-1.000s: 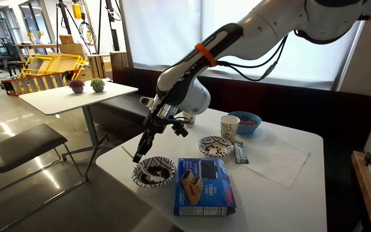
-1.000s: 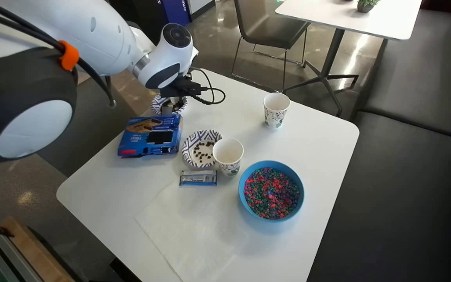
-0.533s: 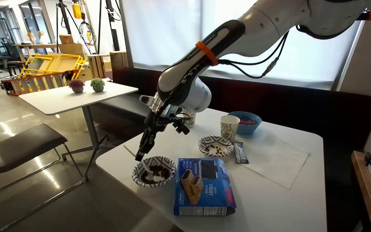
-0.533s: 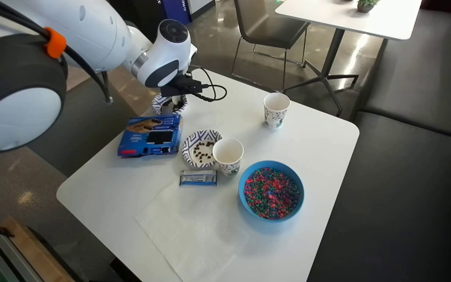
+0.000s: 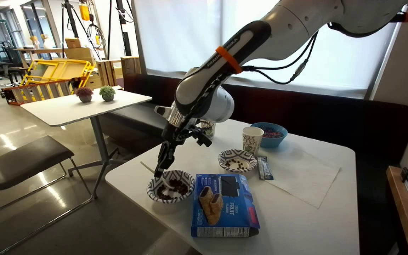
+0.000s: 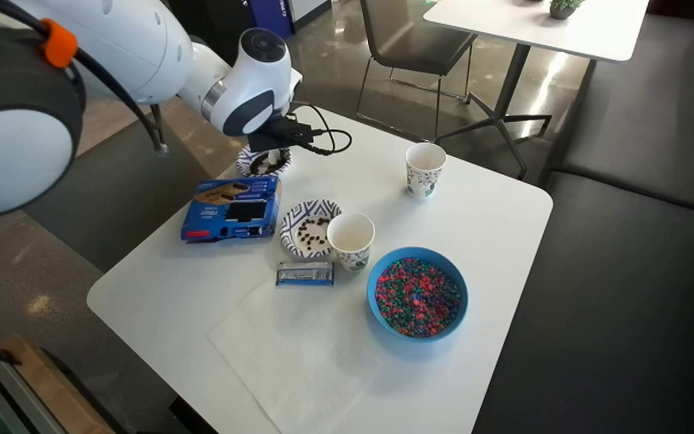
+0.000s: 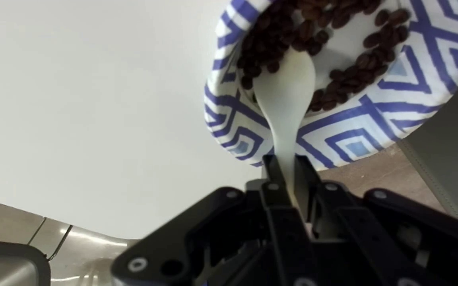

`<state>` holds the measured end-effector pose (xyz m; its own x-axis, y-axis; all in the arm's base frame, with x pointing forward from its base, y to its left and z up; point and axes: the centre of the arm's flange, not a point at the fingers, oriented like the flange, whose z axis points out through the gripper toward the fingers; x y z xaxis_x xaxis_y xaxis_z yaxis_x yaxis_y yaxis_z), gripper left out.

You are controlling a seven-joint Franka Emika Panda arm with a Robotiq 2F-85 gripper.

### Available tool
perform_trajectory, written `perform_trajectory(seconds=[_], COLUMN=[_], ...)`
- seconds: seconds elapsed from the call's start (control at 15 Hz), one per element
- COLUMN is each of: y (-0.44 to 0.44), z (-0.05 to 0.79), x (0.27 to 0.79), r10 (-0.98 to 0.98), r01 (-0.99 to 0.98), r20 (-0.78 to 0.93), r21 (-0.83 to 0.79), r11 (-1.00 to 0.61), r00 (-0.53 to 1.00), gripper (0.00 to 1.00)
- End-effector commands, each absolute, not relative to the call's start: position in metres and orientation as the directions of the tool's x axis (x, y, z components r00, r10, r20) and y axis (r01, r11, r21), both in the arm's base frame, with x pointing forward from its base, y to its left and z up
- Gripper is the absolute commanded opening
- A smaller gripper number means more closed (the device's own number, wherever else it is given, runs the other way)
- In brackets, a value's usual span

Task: Use the spoon to move some of the brown objects from the left plate to the right plate

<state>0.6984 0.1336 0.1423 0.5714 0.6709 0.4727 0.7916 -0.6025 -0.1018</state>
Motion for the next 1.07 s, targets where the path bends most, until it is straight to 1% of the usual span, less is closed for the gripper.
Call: perform_trajectory(seconds=[0.0, 1.0], y=[0.1325, 0.1306], z=[0.1465, 0.1484], x=[0.6884, 0.6836], r10=[0.721, 0.817], r01=[0.810, 0.842], r20=[0.413, 0.251], r21=[-0.076, 0.010], r11=[-0.582, -0.539], r00=[0.556, 0.520], gripper=[0.03, 0.03])
